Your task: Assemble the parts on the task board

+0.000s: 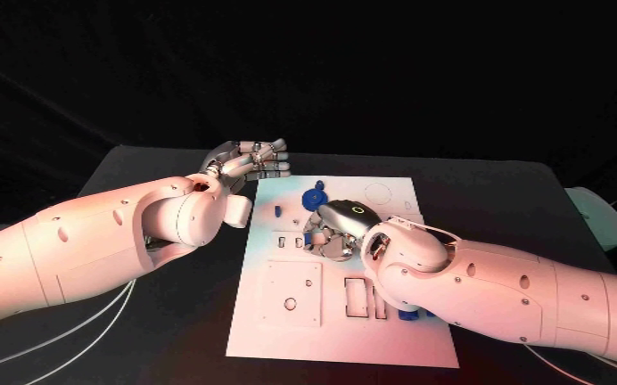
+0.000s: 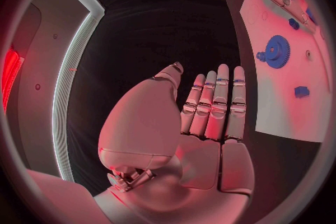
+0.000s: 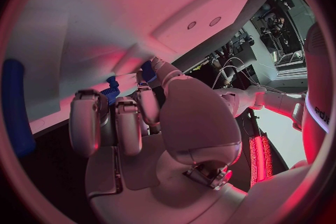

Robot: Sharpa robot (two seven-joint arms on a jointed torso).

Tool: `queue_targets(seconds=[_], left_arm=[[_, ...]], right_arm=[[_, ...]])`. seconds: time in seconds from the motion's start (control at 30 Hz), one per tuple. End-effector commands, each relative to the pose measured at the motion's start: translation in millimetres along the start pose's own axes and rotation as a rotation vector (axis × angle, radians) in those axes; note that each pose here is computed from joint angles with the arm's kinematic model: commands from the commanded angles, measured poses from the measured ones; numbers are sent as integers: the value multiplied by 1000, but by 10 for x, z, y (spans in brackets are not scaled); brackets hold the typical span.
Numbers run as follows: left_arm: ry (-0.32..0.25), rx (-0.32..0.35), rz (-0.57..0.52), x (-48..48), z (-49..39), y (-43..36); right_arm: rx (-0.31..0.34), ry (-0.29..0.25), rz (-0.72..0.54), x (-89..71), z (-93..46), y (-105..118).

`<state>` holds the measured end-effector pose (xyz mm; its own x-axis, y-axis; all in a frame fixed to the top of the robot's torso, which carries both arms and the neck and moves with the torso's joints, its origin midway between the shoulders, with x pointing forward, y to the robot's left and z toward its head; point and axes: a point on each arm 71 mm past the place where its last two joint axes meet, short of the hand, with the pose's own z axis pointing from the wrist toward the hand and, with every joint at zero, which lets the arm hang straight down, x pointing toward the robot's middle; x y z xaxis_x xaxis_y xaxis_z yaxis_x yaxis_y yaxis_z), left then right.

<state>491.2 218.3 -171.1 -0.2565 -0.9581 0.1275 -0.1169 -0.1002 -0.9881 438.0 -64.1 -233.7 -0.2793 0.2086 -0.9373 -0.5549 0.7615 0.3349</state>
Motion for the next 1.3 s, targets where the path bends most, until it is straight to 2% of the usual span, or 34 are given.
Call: queue_targets(seconds=[0.03, 0.5, 0.6, 0.8, 0.9, 0.93, 1.0, 1.03, 1.07, 1.13, 1.2, 1.3], left_arm=[[18, 1, -6, 15, 3, -6], [17, 0, -6, 10, 1, -6], [18, 0, -2, 9, 2, -6], [20, -2, 16, 1, 5, -4], [30, -8, 29, -3, 7, 1], [39, -12, 42, -5, 8, 5], [54, -15, 60, -5, 9, 8], [76, -18, 89, -4, 6, 14], [79, -19, 92, -3, 6, 15], [117, -30, 133, 9, 1, 30], [156, -45, 178, 27, -3, 48], [236, -94, 277, 57, -17, 96]], right_arm=[[7, 21, -15, 31, -4, -2], [8, -2, -9, 14, -7, -10], [4, -29, 0, -7, -15, -2], [-27, -125, 43, -95, -90, 25], [-56, -176, 82, -172, -157, 32], [-87, -191, 105, -227, -195, 33], [-126, -200, 123, -297, -232, 28], [-167, -212, 136, -395, -273, 11], [-171, -213, 137, -408, -279, 8], [-197, -225, 159, -548, -336, -45], [-193, -232, 192, -691, -384, -125], [-146, -248, 256, -927, -466, -306]])
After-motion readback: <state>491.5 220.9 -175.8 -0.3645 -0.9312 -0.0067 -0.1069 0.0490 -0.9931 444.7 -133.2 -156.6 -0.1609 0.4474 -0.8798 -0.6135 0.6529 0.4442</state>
